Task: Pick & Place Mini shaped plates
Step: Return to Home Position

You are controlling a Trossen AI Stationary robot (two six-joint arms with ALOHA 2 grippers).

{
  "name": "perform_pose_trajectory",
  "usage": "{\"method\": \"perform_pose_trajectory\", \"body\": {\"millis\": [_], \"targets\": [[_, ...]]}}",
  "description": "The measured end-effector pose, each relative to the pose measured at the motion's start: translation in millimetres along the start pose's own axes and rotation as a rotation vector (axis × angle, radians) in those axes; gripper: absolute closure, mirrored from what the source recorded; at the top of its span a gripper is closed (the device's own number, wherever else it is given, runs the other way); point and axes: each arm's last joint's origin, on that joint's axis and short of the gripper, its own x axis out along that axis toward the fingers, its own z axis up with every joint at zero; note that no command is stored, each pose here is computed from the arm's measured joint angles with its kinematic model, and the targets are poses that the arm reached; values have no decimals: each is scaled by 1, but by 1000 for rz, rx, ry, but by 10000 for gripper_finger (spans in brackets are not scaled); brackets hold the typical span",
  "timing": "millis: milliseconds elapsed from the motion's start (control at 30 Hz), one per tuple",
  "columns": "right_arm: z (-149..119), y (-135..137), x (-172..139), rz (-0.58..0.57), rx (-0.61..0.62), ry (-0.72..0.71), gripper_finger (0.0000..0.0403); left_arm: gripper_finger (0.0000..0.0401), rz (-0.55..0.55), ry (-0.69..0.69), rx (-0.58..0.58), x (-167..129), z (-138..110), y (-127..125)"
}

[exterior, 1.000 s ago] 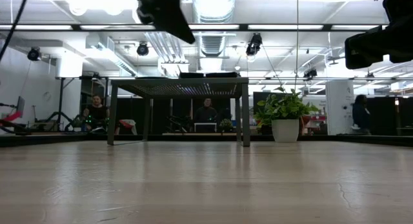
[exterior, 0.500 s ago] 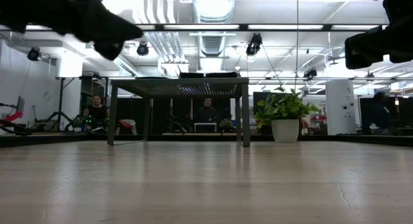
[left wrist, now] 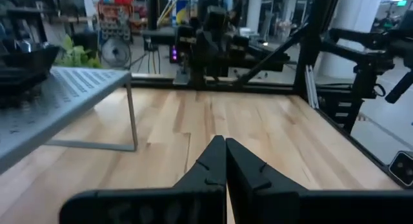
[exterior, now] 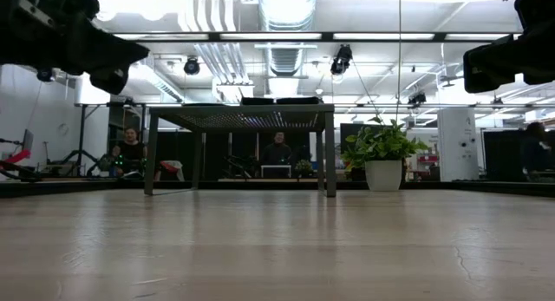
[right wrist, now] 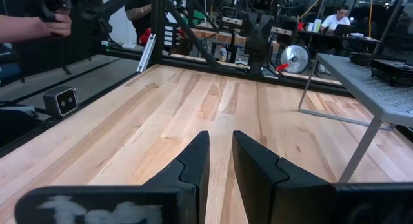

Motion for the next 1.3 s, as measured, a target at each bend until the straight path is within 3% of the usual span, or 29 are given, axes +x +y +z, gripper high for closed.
{"method": "perform_pose_trajectory", "body": {"millis": [367,1300], "targets": [[0,0,0,-1,0,0,339,401,6,-6,35,-16,-20,6],[0,0,0,0,0,0,339,401,11,6,2,-16,-21,7]]}}
